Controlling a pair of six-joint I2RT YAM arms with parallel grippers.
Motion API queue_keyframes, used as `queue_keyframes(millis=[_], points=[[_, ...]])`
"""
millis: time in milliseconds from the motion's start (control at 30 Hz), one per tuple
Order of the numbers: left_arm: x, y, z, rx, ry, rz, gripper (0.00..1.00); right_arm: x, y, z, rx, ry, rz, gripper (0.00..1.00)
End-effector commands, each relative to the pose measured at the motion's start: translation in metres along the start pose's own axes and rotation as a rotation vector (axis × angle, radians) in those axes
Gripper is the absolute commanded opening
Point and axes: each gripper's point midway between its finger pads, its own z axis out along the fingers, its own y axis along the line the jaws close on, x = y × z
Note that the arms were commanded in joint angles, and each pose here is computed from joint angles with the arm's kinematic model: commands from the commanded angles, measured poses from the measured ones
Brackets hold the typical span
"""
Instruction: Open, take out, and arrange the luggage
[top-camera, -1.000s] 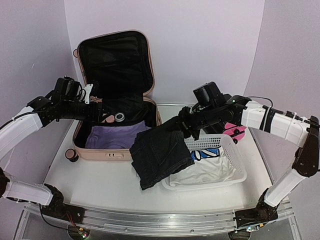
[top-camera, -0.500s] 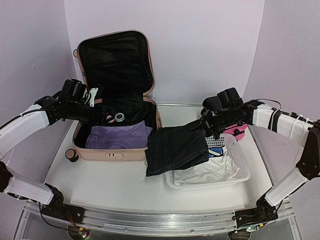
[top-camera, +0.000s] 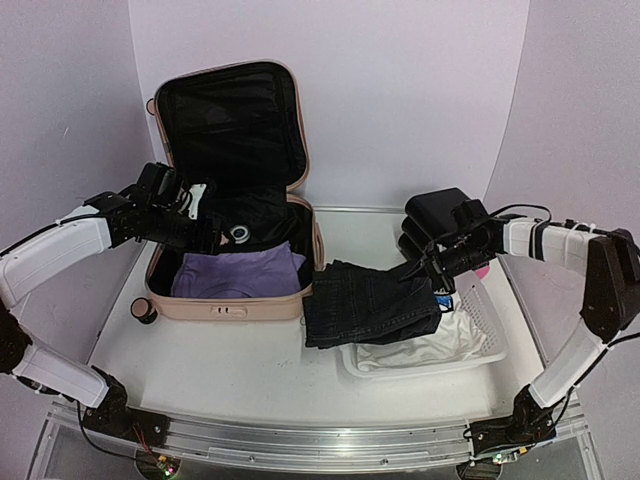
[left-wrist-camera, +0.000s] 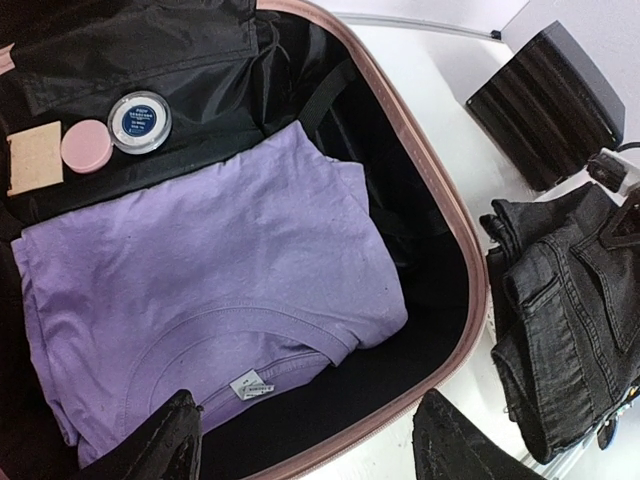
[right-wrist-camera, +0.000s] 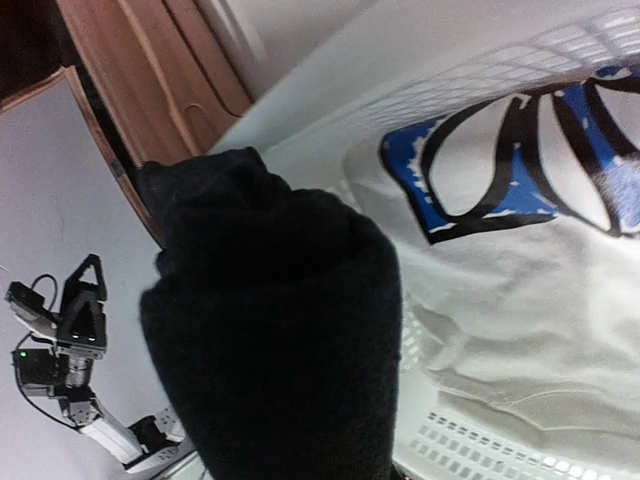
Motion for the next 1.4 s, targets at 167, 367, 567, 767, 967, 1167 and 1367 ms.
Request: queue_keyframes(millis=[167, 367, 567, 767, 967, 1167, 1367], points=[[-0.029, -0.011, -0.009, 0.038, -0.068, 0.005, 0.73, -0.004, -0.041, 0.008, 0.121, 0.083, -0.206, 0.00], [-0.029, -0.011, -0.008, 0.038, -0.067, 0.005, 0.73, -0.016, -0.057, -0.002, 0.275, 0.029, -0.322, 0.00], [-0.029, -0.010, -0.008, 0.033, -0.067, 0.004, 0.73, -0.013, -0.060, -0.021, 0.346, -0.024, -0.453, 0.00], [-0.030, -0.013, -0.003, 0.051, -0.053, -0.002, 0.73, -0.030, -0.070, -0.026, 0.448, -0.068, -0.534, 0.00], [-0.024, -0.021, 0.004, 0.098, -0.019, -0.021, 0.73, -0.051, -0.071, -0.044, 0.574, -0.161, -0.698, 0.00], [-0.012, -0.061, 0.029, 0.205, 0.051, -0.036, 0.72, -0.066, -0.065, -0.038, 0.564, -0.183, -0.820, 0.00], [-0.006, -0.120, 0.051, 0.362, 0.082, -0.079, 0.68, -0.054, -0.039, -0.037, 0.522, -0.238, -0.951, 0.00]])
